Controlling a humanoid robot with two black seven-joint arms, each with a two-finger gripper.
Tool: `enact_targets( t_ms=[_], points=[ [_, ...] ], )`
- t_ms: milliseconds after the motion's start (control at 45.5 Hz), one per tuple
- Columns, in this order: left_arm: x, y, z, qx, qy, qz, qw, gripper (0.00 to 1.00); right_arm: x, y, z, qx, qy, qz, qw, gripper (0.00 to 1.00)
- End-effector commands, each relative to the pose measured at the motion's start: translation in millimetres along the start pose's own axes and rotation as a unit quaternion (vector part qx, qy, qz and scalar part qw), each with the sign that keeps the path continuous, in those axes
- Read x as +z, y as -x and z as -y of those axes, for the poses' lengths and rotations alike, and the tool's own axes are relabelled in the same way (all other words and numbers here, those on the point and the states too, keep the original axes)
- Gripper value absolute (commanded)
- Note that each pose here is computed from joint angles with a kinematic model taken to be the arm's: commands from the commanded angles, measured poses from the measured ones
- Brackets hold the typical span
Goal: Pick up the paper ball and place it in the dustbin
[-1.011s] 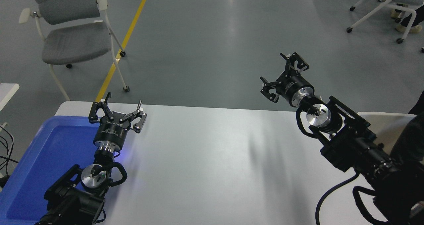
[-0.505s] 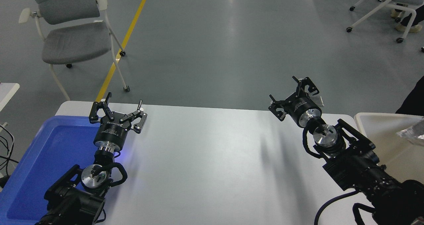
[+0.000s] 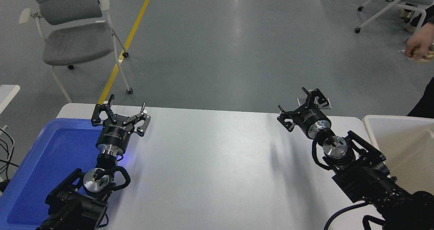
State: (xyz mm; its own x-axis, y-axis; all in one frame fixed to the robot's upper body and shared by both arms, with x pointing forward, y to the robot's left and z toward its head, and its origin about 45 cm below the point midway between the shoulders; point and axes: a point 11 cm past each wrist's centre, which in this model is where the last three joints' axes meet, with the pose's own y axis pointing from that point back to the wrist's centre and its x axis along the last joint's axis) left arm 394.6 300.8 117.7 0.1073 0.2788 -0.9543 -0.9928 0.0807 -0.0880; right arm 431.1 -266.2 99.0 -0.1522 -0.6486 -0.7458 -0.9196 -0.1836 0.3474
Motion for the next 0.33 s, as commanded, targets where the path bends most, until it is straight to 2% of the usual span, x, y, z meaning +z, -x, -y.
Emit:
enact_targets(
  t_ms=[0, 308],
  points=[
    [0, 0, 0, 0.000, 0.000, 0.000, 1.000, 0.99, -6, -6, -2, 0.005, -0.005, -0.002, 1.000, 1.00],
    [0, 0, 0, 0.000, 0.000, 0.000, 1.000, 0.99, -16, -15, -6, 0.014, -0.012, -0.008, 1.000, 1.00]
  ],
)
